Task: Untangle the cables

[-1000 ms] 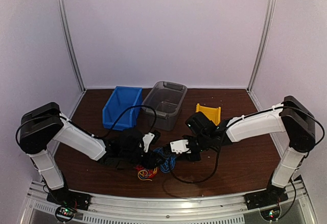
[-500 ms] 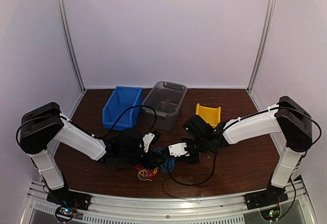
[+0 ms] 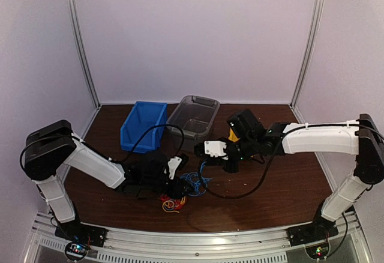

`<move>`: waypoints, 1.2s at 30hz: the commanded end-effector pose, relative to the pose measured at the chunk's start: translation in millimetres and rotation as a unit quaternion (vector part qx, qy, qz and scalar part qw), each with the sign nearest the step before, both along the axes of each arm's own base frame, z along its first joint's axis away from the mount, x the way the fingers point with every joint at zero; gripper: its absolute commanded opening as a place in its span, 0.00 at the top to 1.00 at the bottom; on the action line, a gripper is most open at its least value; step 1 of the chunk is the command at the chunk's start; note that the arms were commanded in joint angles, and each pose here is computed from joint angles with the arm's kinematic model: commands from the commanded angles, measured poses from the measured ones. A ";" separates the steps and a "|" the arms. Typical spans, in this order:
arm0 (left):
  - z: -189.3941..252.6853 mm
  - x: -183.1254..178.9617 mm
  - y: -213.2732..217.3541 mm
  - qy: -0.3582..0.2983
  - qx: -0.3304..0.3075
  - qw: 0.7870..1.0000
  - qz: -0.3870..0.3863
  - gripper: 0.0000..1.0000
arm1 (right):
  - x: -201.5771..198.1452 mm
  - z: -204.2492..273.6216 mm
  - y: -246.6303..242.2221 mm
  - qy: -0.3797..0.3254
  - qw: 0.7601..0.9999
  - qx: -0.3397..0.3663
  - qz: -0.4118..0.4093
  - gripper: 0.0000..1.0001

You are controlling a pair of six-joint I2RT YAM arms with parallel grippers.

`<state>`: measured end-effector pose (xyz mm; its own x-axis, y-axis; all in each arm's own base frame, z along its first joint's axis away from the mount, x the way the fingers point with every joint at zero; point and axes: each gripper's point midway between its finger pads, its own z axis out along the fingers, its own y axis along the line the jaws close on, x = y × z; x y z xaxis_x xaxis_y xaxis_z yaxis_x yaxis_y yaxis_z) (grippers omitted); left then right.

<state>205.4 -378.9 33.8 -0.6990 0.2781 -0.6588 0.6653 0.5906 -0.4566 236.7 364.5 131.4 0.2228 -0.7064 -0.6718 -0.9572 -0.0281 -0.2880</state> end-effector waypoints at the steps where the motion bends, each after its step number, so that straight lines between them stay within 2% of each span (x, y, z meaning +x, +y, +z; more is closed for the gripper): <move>1: -16.2 -2.7 4.1 0.011 0.019 1.000 -0.008 0.51 | 9.5 63.0 -6.9 0.035 0.997 0.060 -0.025 1.00; 10: -22.9 -3.7 1.6 0.017 0.024 0.999 -0.014 0.51 | 37.8 161.3 -28.3 0.062 0.982 0.166 -0.056 1.00; 18: -23.3 -3.5 1.6 0.017 0.025 0.999 -0.015 0.51 | 47.8 188.8 -44.8 0.061 0.976 0.197 -0.072 1.00; 22: -17.4 -2.8 0.2 0.012 0.021 1.000 -0.016 0.51 | 46.9 181.1 -48.9 0.058 0.978 0.187 -0.072 1.00; 24: 0.5 -2.6 -2.9 -0.001 -0.002 1.000 -0.020 0.48 | 43.6 170.7 -50.4 0.066 0.979 0.180 -0.071 1.00; 30: 94.9 -1.3 -9.5 -0.084 -0.104 0.990 -0.031 0.36 | 33.7 129.7 -56.6 0.092 0.982 0.151 -0.073 1.00; 36: 153.5 -12.3 -17.2 -0.134 -0.134 0.980 -0.063 0.31 | 24.4 96.4 -60.4 0.127 0.979 0.136 -0.085 1.00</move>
